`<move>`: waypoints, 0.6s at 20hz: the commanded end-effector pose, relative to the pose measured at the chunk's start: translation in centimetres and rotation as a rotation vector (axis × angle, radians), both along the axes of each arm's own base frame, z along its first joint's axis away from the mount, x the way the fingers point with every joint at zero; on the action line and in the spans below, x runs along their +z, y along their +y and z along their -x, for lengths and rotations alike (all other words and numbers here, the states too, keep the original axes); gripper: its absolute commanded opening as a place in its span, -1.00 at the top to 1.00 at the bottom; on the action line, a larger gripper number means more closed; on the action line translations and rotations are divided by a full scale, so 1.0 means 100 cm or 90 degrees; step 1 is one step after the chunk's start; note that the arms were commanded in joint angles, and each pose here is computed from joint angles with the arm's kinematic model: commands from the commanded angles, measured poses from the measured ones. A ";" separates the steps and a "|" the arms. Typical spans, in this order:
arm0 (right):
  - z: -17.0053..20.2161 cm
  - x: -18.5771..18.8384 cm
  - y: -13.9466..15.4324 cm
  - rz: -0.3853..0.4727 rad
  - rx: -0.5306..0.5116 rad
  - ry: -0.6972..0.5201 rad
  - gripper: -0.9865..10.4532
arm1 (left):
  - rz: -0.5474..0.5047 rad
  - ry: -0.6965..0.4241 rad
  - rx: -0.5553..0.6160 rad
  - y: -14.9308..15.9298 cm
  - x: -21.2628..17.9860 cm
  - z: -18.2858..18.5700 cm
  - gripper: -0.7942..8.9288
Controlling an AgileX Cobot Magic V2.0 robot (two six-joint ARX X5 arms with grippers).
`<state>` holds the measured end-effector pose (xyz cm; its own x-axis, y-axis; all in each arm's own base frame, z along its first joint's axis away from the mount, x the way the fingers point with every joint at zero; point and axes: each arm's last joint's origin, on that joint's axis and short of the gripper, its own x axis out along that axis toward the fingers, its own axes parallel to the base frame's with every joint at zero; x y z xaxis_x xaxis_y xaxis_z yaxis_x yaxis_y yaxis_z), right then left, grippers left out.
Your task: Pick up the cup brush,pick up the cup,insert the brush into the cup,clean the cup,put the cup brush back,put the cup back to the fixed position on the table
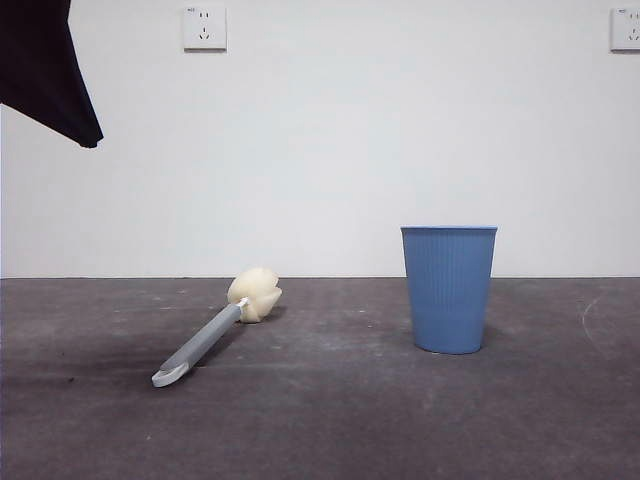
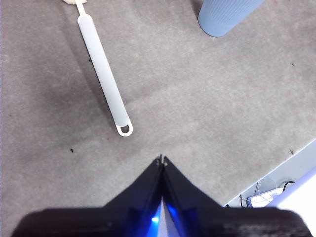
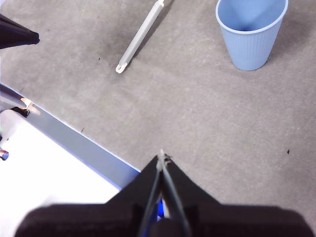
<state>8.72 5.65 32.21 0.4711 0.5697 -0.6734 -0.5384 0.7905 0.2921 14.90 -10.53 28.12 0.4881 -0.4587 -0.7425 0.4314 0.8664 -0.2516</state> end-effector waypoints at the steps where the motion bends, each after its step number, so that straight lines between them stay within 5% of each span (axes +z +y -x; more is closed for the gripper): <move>1: 0.000 0.000 0.000 -0.001 0.003 -0.002 0.82 | -0.001 -0.006 -0.008 -0.001 -0.001 0.000 0.84; 8: 0.000 0.000 0.000 -0.002 0.004 -0.002 0.82 | -0.020 -0.028 -0.018 0.000 0.000 0.001 0.84; 12: 0.000 0.000 0.000 -0.001 0.003 -0.002 0.82 | -0.118 -0.307 0.092 0.025 0.031 -0.010 0.84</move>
<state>8.72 5.65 32.21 0.4711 0.5697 -0.6734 -0.5384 0.7905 0.2921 15.77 -8.24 30.96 0.8121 -0.2631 -0.5208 0.3205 0.9470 0.0214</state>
